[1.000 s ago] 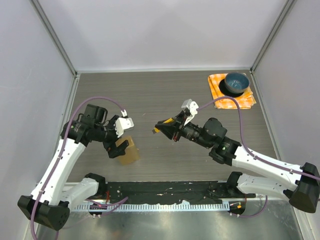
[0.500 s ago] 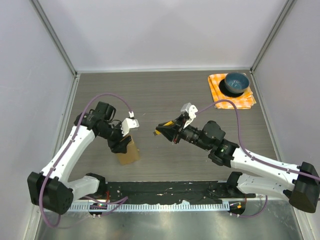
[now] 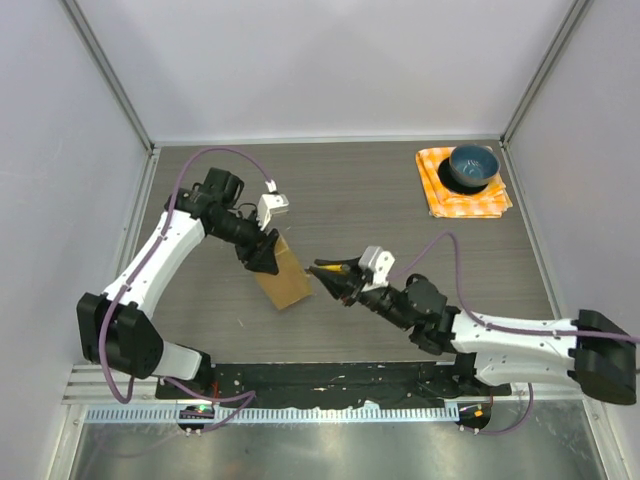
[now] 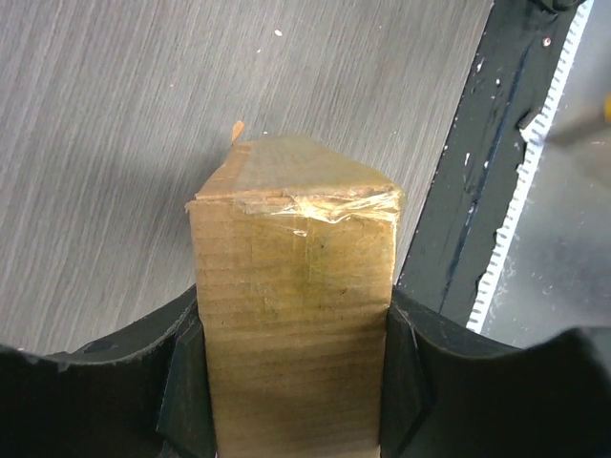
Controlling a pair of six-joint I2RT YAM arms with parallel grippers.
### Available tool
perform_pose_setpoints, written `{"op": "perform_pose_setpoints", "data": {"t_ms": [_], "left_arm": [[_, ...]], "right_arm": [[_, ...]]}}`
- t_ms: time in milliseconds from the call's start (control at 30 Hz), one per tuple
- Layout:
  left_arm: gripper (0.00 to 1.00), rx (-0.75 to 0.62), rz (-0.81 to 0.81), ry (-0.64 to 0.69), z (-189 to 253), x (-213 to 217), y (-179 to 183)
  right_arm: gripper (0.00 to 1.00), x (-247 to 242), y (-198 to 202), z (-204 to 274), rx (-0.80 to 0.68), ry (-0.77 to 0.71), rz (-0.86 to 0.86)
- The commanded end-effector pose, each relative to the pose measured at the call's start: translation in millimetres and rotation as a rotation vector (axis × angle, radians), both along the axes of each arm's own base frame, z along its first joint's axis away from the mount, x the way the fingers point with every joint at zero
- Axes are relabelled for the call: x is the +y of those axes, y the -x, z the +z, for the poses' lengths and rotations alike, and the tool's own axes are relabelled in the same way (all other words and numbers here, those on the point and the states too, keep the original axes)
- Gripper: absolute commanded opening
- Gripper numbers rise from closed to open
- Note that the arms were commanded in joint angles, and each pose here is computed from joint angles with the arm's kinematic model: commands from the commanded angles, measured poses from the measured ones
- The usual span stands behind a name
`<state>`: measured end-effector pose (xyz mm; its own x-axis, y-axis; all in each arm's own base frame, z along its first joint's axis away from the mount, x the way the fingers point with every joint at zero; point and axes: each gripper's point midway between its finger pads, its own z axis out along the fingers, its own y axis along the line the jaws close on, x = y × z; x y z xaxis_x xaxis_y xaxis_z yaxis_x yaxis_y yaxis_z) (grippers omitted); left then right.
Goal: Unpack the express box
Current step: Cut the express box at the center of the board.
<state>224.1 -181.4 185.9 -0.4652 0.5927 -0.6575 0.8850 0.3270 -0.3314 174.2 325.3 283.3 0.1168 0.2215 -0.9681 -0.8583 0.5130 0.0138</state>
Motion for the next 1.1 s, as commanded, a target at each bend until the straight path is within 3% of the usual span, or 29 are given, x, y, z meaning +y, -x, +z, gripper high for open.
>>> {"op": "perform_pose_setpoints", "data": {"t_ms": [0,33,100,133,400,633,1067], "left_arm": [[0.25,0.076,0.044,0.057,-4,-5,-3],[0.24,0.095,0.050,0.050,-9,-2,-2],[0.25,0.116,0.053,0.038,-19,2,4],[0.24,0.132,0.061,0.038,-24,5,8],[0.23,0.117,0.047,0.016,-41,12,15],[0.24,0.114,0.014,-0.016,-54,20,28],[0.26,0.226,0.001,0.082,-59,11,34]], "right_arm": [[0.01,-7,-13,18,-0.204,-0.036,-0.259],[0.01,-12,-10,32,-0.236,-0.114,-0.281],[0.01,-6,-13,13,-0.243,-0.079,-0.328],[0.01,-9,-11,21,-0.258,-0.137,-0.345],[0.01,12,-4,-5,-0.244,-0.125,-0.321],[0.01,12,3,14,-0.245,-0.187,-0.294],[0.01,26,8,42,-0.288,-0.248,-0.256]]}}
